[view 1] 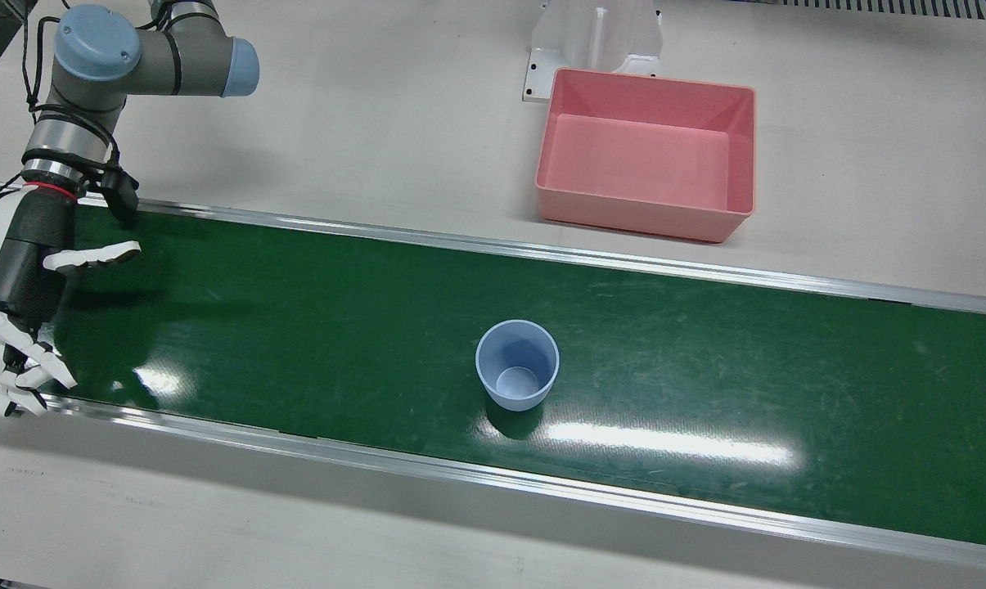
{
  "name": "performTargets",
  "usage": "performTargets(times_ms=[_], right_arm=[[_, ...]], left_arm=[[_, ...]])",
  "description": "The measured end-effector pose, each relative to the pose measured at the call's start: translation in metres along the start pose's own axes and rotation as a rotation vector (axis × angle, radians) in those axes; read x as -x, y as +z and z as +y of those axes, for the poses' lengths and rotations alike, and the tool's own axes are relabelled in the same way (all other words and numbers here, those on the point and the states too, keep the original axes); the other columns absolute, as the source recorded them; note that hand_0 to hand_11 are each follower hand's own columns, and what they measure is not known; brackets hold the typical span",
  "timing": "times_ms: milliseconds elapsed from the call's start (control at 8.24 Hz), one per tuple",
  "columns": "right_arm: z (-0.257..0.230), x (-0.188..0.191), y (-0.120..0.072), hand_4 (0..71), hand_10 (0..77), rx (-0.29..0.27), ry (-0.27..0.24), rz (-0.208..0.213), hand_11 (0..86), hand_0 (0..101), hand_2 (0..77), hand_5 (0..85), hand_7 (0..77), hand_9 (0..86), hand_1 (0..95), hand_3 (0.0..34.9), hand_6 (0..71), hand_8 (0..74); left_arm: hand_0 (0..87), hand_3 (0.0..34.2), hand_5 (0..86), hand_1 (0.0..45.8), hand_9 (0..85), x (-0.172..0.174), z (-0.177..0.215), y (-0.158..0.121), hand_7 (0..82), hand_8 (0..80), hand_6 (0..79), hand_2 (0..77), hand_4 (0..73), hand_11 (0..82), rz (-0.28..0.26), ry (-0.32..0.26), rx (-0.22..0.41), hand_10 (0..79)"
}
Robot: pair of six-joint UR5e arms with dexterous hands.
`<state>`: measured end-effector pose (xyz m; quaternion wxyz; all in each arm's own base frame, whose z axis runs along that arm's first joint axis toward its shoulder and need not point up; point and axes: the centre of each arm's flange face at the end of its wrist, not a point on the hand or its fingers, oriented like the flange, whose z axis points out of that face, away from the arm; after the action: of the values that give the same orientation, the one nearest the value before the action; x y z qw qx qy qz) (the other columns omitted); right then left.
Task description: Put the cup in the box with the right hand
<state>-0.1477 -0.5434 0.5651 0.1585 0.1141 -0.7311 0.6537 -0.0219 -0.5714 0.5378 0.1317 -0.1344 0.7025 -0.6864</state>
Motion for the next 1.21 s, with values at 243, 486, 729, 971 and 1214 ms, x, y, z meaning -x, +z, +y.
performTargets(times_ms=[243,486,729,971,1214], right_arm=[[0.0045,0.0009,0.0004,28.4,3.8,0.008,0.002,-0.002,6.5,46,0.5,2.7,64.4,26.7,1.6,0.0,14.2,10.9],[0.0065,0.0008,0.0007,30.5,3.8,0.011,-0.009,-0.002,6.5,46,0.5,2.7,65.4,26.7,1.6,0.0,13.6,10.9],[0.0065,0.0004,0.0006,31.1,3.8,0.011,-0.028,-0.003,6.5,46,0.5,2.7,65.4,26.7,1.6,0.0,14.2,10.9],[0.0062,0.0006,0.0007,31.1,3.8,0.011,-0.046,-0.004,7.6,46,0.5,2.7,65.4,26.7,1.6,0.0,13.6,10.9],[0.0072,0.0007,0.0009,28.4,5.5,0.014,-0.056,-0.005,9.3,46,0.5,2.7,63.8,27.3,1.1,0.0,13.6,12.0]], left_arm=[[0.0,0.0,0.0,0.5,0.0,0.0002,0.0,0.0001,0.0,0.0,0.0,0.5,0.0,0.0,0.0,0.0,0.0,0.0],[0.0,0.0,0.0,0.5,0.0,0.0001,0.0,0.0001,0.0,0.0,0.0,0.5,0.0,0.0,0.0,0.0,0.0,0.0],[0.0,0.0,0.0,0.5,0.0,0.0,0.0,0.0,0.0,0.0,0.0,0.5,0.0,0.0,0.0,0.0,0.0,0.0],[0.0,0.0,0.0,0.5,0.0,-0.0002,0.0,-0.0001,0.0,0.0,0.0,0.5,0.0,0.0,0.0,0.0,0.0,0.0],[0.0,0.0,0.0,0.5,0.0,-0.0004,-0.0002,-0.0001,0.0,0.0,0.0,0.5,0.0,0.0,0.001,0.0,0.0,0.0]])
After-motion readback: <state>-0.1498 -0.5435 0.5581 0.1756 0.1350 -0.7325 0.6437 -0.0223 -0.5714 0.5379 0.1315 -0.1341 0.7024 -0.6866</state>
